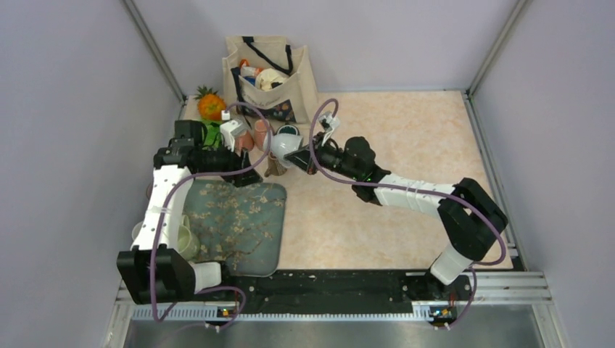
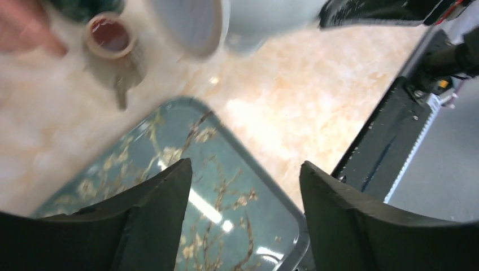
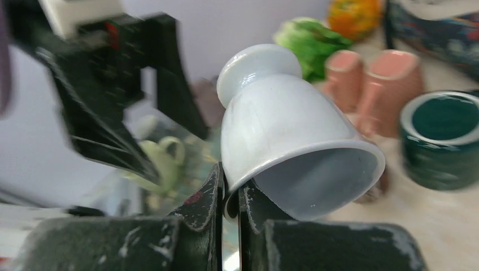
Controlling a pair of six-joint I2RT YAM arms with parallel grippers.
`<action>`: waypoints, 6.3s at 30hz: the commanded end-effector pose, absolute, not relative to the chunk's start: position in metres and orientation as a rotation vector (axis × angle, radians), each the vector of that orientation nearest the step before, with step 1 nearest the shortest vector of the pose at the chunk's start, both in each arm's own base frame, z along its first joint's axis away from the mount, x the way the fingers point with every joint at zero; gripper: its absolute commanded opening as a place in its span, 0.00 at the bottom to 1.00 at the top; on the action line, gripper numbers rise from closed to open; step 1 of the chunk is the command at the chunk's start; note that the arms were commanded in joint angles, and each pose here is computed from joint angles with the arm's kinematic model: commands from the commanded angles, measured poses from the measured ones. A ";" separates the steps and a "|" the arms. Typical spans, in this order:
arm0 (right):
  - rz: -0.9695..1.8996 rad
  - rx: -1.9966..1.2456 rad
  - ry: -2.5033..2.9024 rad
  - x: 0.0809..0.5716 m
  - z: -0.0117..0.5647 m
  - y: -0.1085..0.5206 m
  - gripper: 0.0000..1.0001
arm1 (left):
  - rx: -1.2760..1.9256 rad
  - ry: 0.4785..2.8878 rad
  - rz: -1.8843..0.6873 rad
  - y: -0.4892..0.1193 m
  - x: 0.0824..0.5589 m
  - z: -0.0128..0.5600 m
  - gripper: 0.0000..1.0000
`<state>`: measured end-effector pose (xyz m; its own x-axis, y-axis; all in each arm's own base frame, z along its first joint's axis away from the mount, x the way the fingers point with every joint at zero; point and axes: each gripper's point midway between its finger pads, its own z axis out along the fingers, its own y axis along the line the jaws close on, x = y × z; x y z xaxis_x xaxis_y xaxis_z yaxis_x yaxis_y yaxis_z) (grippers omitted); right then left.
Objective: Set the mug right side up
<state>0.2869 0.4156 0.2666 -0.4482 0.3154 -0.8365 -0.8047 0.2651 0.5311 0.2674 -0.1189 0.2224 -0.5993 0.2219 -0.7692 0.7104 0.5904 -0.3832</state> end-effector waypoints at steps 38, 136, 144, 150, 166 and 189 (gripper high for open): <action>-0.305 -1.830 1.099 0.212 0.175 0.477 0.00 | 1.036 2.395 0.197 -0.103 0.301 0.144 0.56; 0.481 -0.723 1.559 0.304 0.252 0.292 0.74 | 0.964 2.384 -0.227 -0.115 0.406 0.044 0.30; 0.609 -0.636 1.593 0.305 0.251 0.293 0.78 | 0.875 2.424 -0.438 -0.138 0.392 0.071 0.00; 0.976 -0.435 1.576 0.297 0.267 0.305 0.88 | 0.807 2.291 -0.831 -0.181 0.358 0.157 0.00; 1.616 -0.256 1.280 0.279 0.342 0.349 0.66 | 0.799 1.947 -1.242 -0.222 0.295 0.279 0.00; 1.032 -0.398 1.459 0.337 0.304 0.335 0.00 | 0.801 2.131 -0.685 -0.144 0.302 0.251 0.99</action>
<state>0.3216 0.3439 0.2779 -0.3969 0.4588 -0.7949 -0.7190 0.3829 0.5800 0.2928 -0.1887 0.2330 -0.5813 0.2799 -0.7640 0.7595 0.5235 -0.3862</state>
